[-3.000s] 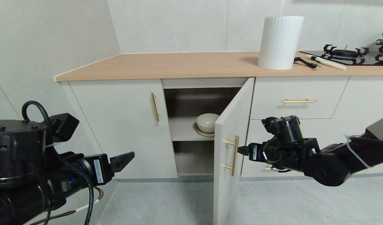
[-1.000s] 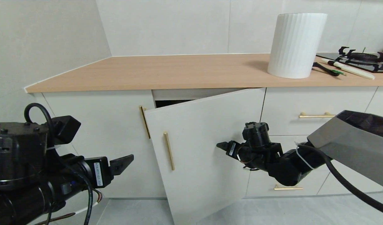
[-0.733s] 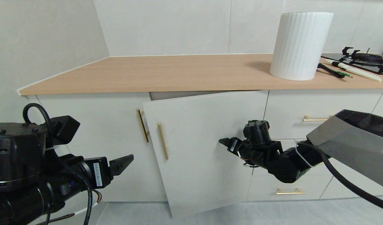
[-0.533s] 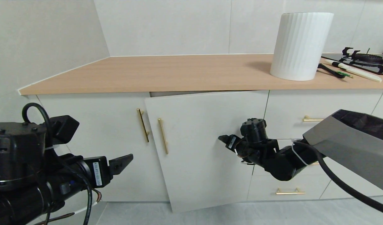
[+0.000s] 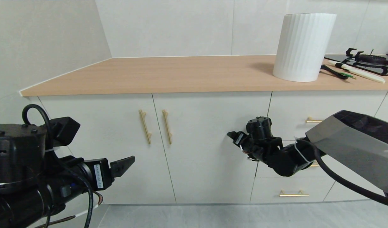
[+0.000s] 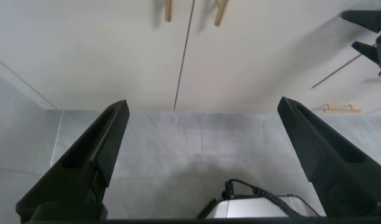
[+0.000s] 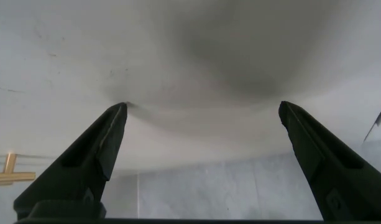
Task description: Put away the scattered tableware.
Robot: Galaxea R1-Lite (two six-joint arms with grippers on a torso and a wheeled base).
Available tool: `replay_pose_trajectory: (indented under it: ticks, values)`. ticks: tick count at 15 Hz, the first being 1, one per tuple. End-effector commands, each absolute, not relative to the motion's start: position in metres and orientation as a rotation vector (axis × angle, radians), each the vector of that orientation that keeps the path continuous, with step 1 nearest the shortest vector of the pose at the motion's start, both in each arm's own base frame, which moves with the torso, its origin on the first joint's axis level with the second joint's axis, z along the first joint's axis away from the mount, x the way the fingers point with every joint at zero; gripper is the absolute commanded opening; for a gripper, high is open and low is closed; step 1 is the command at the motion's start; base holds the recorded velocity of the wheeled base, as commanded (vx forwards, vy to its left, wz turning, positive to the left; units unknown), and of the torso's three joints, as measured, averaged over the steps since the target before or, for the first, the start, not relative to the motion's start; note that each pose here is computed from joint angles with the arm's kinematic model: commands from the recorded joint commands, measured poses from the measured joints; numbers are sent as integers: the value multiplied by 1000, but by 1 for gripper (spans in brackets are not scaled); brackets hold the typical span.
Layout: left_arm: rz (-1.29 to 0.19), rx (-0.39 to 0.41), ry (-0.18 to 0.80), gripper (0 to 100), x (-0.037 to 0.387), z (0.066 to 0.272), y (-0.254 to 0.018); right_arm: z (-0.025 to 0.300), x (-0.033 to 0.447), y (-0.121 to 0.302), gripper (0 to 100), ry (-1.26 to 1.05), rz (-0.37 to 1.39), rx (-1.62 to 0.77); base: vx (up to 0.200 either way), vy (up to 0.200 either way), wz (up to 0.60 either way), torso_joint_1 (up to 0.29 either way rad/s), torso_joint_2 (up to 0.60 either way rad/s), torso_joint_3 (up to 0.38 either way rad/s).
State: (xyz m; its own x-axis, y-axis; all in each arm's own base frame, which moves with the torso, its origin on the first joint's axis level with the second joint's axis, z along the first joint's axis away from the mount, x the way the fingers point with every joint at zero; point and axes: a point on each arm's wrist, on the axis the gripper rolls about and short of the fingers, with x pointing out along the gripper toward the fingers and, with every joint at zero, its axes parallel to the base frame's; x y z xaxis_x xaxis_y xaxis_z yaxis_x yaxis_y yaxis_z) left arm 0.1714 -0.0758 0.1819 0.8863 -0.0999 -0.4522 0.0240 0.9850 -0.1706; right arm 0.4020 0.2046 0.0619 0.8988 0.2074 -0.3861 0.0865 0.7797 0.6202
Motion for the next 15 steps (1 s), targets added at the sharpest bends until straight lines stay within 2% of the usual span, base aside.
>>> replay_pose_trajectory:
  ticks: [1,4,7,9,10,12,15]
  values:
    - [-65,-163,477,100,171,182,-76,66,400,202,100,449,63,683,0,0,0,0,0,0]
    - [-67,-169,464,100,169,185,-75,99,370,193,100,451,125,680,0,0,0,0,0,0]
    - [-63,-199,391,100,151,196,-63,163,294,152,100,390,232,608,0,0,0,0,0,0]
    - [-57,-228,332,100,125,198,-48,185,243,122,100,317,243,517,0,0,0,0,0,0]
    - [-59,-228,317,100,108,191,-41,193,215,105,100,267,237,466,0,0,0,0,0,0]
    - [-80,-208,228,100,68,181,-22,205,151,67,100,125,218,349,0,0,0,0,0,0]
    - [-63,-105,181,100,15,161,1,197,75,21,100,-44,130,128,0,0,0,0,0,0]
